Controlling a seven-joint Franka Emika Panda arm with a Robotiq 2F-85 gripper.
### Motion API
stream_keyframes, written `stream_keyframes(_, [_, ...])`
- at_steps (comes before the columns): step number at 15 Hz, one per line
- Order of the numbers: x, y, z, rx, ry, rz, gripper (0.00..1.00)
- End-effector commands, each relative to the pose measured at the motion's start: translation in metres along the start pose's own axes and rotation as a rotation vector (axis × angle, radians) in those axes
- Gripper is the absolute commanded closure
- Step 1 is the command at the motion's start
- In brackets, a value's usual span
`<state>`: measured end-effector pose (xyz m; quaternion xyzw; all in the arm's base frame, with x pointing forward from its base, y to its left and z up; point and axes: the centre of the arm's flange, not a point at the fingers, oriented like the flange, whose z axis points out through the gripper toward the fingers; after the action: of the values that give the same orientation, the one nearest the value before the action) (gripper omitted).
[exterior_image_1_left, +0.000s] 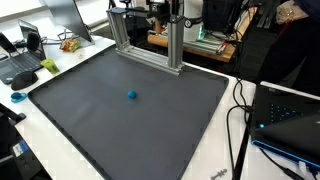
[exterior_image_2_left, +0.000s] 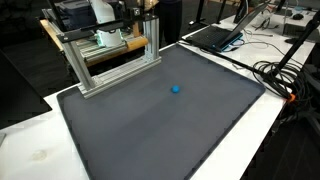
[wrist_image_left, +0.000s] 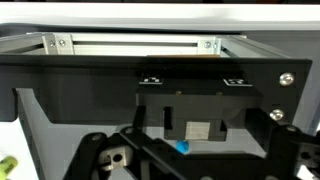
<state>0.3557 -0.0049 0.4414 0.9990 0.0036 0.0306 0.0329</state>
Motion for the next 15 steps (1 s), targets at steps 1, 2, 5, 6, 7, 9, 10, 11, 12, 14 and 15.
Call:
stream_keyframes(1, [-0.0019, -0.0067, 0.0047, 0.016, 0.01, 0.009, 0.0])
stream_keyframes(2, [-0.0025, -0.0077, 0.0058, 0.012, 0.008, 0.008, 0.0])
stream_keyframes(5, [-0.0041, -0.0086, 0.0075, -0.01, 0.008, -0.005, 0.0])
stream_keyframes(6, [-0.0044, -0.0085, 0.0079, -0.025, 0.013, -0.009, 0.0])
stream_keyframes(7, [-0.0052, -0.0087, 0.0077, -0.024, 0.012, -0.02, 0.0])
stream_keyframes(9, [-0.0066, -0.0087, 0.0077, -0.034, 0.011, -0.041, 0.0])
stream_keyframes(10, [-0.0071, -0.0086, 0.007, -0.035, 0.007, -0.046, 0.0])
stream_keyframes(11, [-0.0068, -0.0081, 0.0066, -0.039, 0.011, -0.045, 0.0])
stream_keyframes(12, [-0.0065, -0.007, 0.0061, -0.045, 0.014, -0.042, 0.0])
stream_keyframes(14, [-0.0061, -0.0044, 0.0057, -0.049, 0.01, -0.047, 0.0])
stream_keyframes(15, [-0.0055, -0.0039, 0.006, -0.052, 0.01, -0.047, 0.0])
